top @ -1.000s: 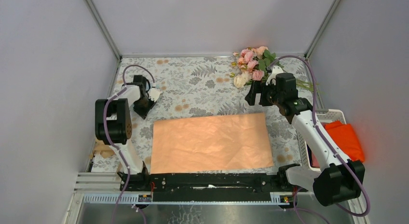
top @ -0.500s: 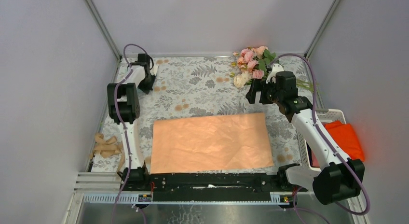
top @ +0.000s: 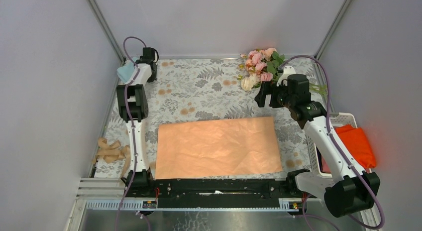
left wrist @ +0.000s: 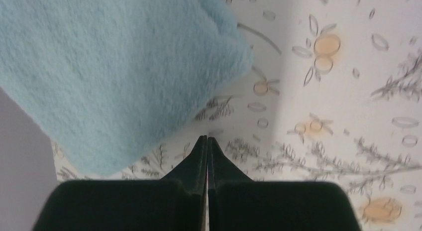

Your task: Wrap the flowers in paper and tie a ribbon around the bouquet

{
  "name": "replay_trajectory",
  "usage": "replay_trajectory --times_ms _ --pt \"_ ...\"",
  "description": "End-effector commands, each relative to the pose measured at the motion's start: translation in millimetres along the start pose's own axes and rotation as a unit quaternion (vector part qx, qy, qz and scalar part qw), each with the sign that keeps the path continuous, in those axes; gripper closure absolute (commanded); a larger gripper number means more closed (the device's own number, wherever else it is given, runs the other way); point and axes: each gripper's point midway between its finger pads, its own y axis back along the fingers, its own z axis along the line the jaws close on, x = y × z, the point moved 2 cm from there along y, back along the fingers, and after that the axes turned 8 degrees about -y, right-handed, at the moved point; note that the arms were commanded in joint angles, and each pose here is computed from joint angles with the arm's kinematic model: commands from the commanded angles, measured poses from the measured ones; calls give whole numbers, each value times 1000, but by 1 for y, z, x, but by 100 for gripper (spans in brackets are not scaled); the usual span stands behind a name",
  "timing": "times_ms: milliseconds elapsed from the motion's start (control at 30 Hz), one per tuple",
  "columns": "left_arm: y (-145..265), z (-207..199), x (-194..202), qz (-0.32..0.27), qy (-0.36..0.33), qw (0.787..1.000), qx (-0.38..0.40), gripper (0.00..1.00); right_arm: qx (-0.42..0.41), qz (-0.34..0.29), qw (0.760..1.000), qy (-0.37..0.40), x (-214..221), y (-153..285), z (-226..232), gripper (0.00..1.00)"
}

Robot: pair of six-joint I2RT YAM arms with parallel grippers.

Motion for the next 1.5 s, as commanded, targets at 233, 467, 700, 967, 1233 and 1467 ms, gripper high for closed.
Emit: replay_trajectory --times_ms 233,467,700,967,1233,1467 --pt "73 -28 -6 -74 -15 997 35 100 -35 -19 999 10 -15 17 21 0" --pt "172 -53 17 -141 -69 976 149 97 22 70 997 -31 28 10 11 4" --pt "229 -107 101 -96 -226 933 263 41 181 202 962 -31 107 5 -33 14" --pt "223 -129 160 -72 -337 874 343 2 279 153 947 -33 113 -40 -92 0" --pt "205 -126 167 -93 -363 843 385 1 181 180 965 -57 124 -86 -101 0" --pt "192 -138 178 -68 -361 836 407 1 116 174 976 -53 134 -99 -97 3"
